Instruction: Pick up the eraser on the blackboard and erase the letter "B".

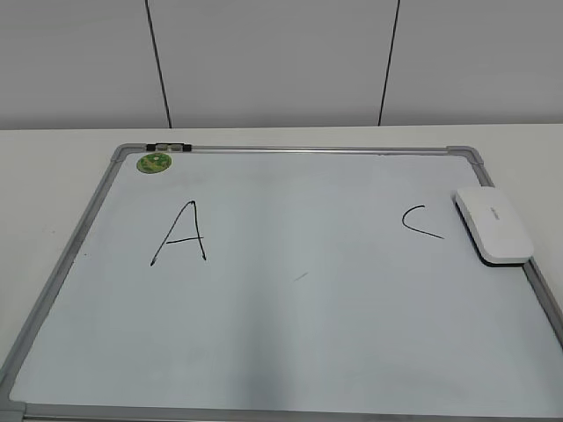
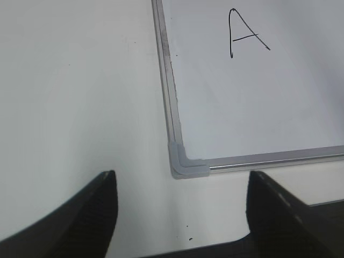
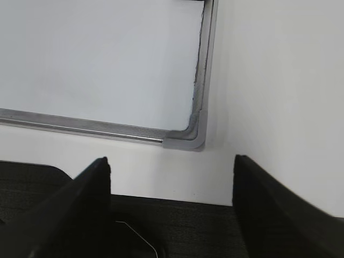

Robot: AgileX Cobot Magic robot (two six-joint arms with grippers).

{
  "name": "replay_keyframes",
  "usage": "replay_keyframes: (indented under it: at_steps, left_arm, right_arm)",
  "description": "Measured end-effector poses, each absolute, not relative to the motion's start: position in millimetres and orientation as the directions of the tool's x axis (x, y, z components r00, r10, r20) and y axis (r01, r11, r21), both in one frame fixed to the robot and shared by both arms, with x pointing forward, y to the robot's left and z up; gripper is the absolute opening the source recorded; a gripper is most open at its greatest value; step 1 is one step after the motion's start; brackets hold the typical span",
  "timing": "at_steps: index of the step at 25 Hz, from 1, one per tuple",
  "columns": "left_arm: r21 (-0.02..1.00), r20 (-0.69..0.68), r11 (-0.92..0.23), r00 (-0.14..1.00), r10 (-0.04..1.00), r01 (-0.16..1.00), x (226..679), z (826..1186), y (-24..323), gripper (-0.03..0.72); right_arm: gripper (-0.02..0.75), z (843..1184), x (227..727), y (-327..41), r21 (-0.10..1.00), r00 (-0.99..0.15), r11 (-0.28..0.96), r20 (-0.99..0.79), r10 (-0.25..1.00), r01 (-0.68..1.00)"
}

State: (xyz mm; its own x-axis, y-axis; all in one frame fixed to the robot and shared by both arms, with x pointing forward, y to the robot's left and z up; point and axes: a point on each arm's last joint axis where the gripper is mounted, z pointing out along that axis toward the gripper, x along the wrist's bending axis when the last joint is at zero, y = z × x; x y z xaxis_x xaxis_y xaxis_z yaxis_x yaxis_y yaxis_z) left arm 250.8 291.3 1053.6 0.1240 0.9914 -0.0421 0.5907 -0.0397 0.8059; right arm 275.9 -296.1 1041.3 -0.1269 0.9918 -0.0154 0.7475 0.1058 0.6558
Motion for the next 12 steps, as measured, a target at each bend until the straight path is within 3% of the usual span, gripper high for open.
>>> replay_keyframes:
  at_steps: [12]
  left_arm:
    - [0.831, -0.038, -0.016, 0.084, 0.996, 0.557, 245, 1054, 292, 0.563]
  right_arm:
    - [0.521, 1044, 263, -299, 0.719, -0.118, 0.090, -0.011, 0.993, 0.690]
